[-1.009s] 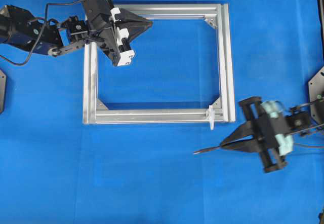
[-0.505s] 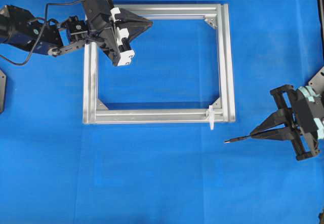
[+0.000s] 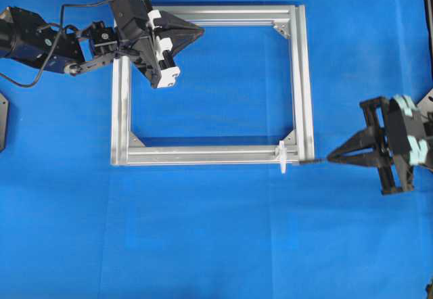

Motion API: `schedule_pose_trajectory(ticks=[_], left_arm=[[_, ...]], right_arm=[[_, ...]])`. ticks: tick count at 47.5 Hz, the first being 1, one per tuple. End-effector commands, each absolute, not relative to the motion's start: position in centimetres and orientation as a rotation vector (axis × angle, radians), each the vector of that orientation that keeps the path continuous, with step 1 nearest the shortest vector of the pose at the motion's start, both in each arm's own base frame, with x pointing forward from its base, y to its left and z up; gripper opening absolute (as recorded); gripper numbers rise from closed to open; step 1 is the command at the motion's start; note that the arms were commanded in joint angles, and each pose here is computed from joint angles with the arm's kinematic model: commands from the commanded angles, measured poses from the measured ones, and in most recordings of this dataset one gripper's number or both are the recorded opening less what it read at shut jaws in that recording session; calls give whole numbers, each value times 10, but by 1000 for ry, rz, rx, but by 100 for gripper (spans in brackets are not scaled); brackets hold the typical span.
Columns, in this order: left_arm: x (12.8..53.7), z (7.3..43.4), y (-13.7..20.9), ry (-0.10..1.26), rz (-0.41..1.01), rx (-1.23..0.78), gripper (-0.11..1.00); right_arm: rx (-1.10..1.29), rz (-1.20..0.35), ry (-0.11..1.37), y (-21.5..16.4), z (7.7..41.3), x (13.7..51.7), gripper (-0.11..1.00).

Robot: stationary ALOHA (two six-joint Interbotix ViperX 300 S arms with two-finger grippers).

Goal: Insert the wire through the string loop located on the right side.
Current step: 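Move the right gripper left, aiming the cable plug at the white loop, then push the cable plug through the white zip-tie loop with the right gripper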

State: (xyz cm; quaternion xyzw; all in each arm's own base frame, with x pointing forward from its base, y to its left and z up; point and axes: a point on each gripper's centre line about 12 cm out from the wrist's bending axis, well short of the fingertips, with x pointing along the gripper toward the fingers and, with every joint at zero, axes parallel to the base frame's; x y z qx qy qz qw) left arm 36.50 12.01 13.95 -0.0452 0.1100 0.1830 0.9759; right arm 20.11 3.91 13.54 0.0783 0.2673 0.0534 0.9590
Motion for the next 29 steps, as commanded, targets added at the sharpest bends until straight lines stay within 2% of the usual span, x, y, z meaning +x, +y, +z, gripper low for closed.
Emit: schedule_pose_trajectory(ticks=[1,29], left_arm=[[369,157,122,164,369,-84,0],[369,157,122,165,369,-84,0]], right_arm=[[167,76,527,33,138,206,-4],[165,73,517,32,138,207,-3]])
